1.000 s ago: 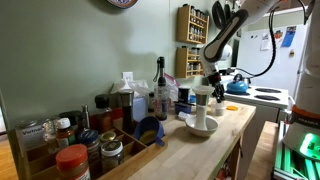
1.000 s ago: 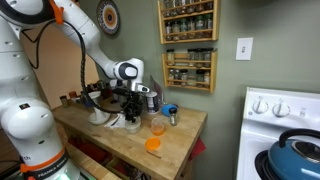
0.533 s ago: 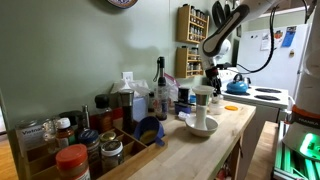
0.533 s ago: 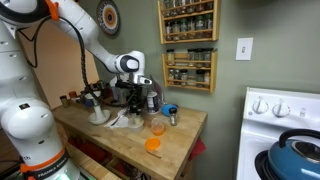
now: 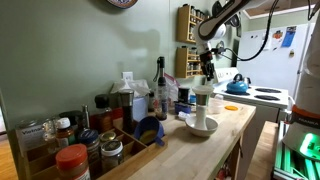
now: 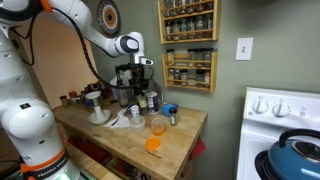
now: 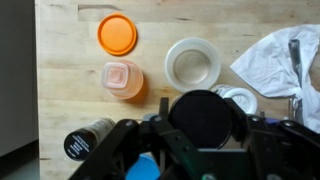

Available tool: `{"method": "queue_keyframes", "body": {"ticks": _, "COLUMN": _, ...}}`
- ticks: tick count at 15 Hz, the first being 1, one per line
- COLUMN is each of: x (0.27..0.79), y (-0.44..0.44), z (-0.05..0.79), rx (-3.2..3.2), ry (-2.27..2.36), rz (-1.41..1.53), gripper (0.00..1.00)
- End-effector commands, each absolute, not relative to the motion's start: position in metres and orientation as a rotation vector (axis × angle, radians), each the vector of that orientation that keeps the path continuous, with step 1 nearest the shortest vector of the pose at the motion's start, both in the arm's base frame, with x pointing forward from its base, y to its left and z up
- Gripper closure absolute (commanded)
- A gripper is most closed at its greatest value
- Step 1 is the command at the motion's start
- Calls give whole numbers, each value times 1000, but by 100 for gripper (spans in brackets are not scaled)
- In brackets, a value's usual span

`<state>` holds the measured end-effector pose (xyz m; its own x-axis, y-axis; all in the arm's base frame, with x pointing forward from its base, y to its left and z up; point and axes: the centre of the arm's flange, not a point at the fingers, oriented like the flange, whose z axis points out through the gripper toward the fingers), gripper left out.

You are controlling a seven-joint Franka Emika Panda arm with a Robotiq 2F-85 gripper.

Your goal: Remove the jar from the clear bowl and put it on the counter

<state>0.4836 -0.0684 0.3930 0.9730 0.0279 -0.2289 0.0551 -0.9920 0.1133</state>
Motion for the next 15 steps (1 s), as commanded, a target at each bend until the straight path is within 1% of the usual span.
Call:
{"method": "queue_keyframes", "body": {"ticks": 1, "x": 512, "y": -47, "z": 372, "rx": 3030, "ry": 104, "rz": -266, "gripper": 69}}
{"method": "queue_keyframes", "body": {"ticks": 7, "x": 536, "y": -46, "z": 321, "rx": 3013, "ry": 94, "rz": -297, "gripper": 69}}
{"method": "queue_keyframes", "body": {"ticks": 14, "x": 543, "y": -53, "z": 285, "rx": 3041, "ry": 50, "rz": -481, "gripper": 69}}
{"method": "queue_keyframes", "body": {"ticks": 15, "x": 544, "y": -53, "z": 283, "rx": 3044, "ry": 35, "rz": -495, "gripper": 19}}
